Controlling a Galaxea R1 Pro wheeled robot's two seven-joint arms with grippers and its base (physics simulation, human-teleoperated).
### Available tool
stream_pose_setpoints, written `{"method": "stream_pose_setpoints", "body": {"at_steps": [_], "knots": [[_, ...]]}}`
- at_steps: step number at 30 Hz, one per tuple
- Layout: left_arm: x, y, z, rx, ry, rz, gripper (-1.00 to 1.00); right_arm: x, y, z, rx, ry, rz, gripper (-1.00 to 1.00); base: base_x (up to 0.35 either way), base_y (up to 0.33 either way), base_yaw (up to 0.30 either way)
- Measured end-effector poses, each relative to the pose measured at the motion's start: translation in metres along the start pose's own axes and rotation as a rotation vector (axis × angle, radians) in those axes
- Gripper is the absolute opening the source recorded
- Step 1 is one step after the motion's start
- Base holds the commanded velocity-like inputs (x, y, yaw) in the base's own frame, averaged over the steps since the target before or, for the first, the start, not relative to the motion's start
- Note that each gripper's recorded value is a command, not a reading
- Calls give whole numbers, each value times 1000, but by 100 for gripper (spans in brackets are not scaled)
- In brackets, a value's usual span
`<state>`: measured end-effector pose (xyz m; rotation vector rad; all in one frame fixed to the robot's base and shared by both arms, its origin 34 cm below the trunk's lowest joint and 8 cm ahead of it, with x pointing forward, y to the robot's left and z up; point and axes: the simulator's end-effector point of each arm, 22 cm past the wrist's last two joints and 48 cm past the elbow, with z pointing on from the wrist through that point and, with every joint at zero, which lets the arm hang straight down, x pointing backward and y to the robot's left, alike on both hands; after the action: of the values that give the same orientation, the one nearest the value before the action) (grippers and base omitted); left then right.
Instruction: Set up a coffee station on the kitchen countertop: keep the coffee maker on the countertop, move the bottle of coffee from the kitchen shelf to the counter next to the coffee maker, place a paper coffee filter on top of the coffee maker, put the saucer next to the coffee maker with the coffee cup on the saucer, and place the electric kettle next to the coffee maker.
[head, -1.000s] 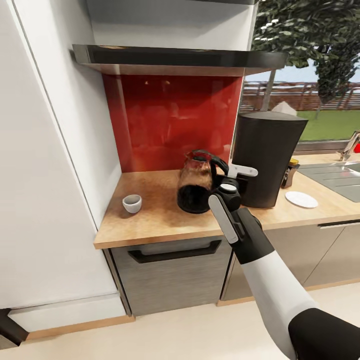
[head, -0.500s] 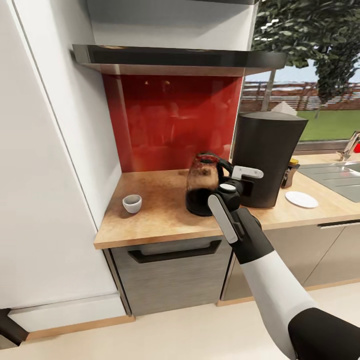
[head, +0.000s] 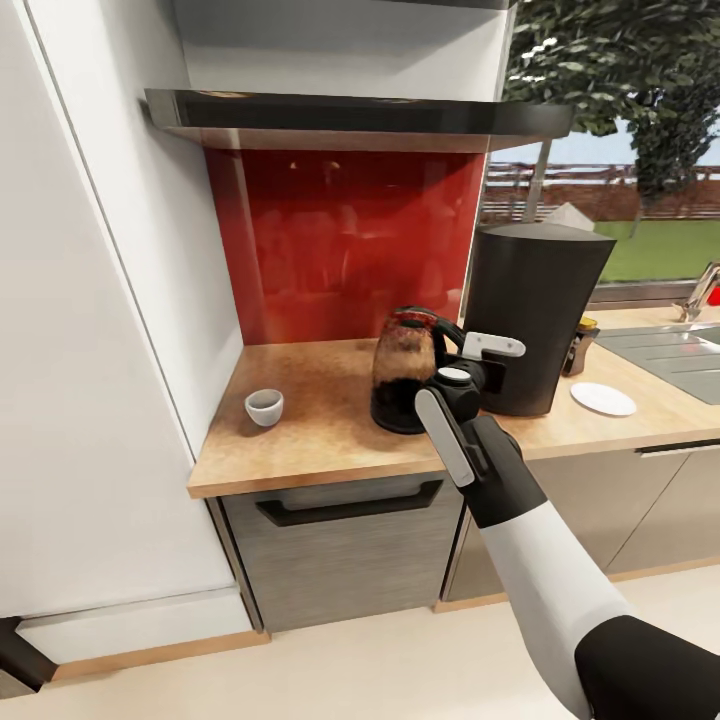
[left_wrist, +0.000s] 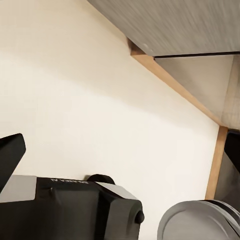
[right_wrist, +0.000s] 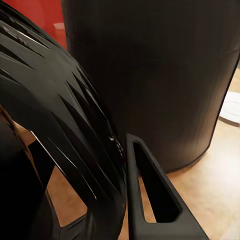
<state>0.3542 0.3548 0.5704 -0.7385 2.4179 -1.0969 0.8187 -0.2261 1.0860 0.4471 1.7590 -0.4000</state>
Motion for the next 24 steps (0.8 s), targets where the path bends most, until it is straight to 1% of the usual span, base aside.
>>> {"method": "stream_pose_setpoints", "body": {"at_steps": [9,24], "knots": [[0,0,0,0,0,0,100,0,0,0,1,1,-1,-100,0,0,0],[2,11,8,0,0,0,100,13,0,3,1,0,-1,-100,0,0,0]]}}
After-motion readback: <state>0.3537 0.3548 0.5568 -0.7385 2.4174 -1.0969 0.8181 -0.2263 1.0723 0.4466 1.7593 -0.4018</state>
